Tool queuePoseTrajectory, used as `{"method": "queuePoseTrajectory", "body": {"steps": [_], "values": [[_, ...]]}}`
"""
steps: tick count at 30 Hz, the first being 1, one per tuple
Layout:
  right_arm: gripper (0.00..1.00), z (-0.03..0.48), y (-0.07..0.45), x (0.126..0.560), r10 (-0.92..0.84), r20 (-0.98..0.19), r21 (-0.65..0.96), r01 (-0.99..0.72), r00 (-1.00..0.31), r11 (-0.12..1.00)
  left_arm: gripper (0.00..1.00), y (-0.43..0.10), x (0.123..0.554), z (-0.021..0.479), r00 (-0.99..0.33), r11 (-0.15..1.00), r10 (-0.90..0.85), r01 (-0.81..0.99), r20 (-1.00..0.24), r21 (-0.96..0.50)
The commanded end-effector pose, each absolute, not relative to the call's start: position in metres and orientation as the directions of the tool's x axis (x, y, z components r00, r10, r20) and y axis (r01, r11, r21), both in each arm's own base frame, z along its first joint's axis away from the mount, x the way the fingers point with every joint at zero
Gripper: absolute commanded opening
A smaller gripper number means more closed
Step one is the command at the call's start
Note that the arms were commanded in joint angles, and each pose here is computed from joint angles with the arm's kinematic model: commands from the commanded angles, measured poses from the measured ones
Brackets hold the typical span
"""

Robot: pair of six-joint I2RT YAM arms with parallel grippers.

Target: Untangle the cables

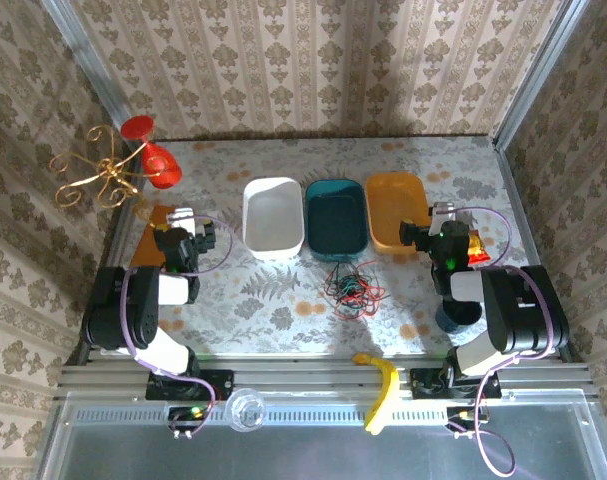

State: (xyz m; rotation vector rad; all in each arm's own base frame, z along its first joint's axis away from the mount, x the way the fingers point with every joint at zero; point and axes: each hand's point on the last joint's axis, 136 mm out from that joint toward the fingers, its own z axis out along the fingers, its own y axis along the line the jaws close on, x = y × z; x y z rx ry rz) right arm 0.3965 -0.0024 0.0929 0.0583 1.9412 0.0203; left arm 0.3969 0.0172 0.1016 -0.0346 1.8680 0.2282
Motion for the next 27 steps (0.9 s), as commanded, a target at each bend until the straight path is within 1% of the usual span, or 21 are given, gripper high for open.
{"method": "queuePoseTrajectory", "body": {"steps": [1,27], "values": [[1.0,0.097,-0.0008,0.4003,0.026,-0.936,0.021,0.02,-0.351,1.0,1.0,0.0161,0.3964,0.0997,-0.309,0.982,0.097,-0.126,-0.946,0.142],[1.0,0.0966,-0.0027,0.4014,0.041,-0.934,0.037,0.019,-0.355,0.999,1.0,0.0168,0.3967,0.0999,-0.309,0.982,0.094,-0.127,-0.946,0.138]]}}
